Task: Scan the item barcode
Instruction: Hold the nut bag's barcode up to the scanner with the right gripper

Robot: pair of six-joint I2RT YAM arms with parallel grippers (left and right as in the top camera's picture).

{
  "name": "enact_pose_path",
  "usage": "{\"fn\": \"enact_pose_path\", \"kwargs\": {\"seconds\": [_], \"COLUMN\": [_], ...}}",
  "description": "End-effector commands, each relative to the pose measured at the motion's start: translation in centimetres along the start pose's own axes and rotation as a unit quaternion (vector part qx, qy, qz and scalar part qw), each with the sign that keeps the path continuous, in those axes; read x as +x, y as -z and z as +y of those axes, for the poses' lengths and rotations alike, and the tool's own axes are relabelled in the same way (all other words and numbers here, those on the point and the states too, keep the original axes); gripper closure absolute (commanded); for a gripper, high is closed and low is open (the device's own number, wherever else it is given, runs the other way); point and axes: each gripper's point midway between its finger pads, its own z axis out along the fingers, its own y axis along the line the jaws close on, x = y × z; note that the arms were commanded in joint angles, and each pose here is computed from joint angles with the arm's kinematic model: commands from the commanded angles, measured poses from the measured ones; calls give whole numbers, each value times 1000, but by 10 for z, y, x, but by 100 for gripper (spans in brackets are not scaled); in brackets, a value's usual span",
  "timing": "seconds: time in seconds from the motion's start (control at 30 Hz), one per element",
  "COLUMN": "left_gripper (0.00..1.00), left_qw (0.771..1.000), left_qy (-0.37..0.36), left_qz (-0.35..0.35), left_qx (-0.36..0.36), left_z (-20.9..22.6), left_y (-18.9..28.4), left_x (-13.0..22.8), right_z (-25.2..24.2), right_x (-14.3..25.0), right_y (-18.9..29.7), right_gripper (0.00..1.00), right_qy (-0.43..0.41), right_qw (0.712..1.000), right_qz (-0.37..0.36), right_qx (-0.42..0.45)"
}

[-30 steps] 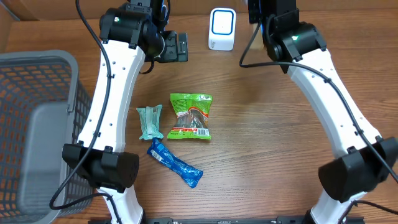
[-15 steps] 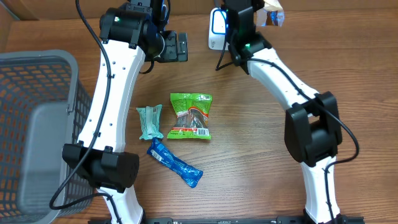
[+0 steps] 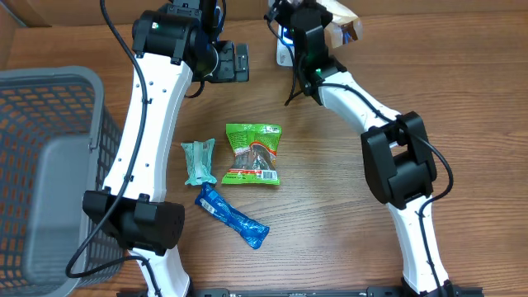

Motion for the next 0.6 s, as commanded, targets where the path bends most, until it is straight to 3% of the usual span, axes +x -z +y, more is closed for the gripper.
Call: {"fn": "enact_pose_path", "kwargs": {"seconds": [0.0, 0.57], "left_gripper": [0, 0], "left_qw": [1000, 1000], "left_qy": [-8, -8], "left_qz": [-20, -20], "left_qx": [1, 1], "left_z": [1, 1], "left_y": [14, 14], "left_x": [-6, -6], "right_z": [7, 1], "right_x": [1, -9], "right_y": [-7, -8], "right_gripper": [96, 96], "right_qy": [40, 68], "right_qw": [999, 997], "right_qz": [-9, -35], "right_qx": [1, 25]}}
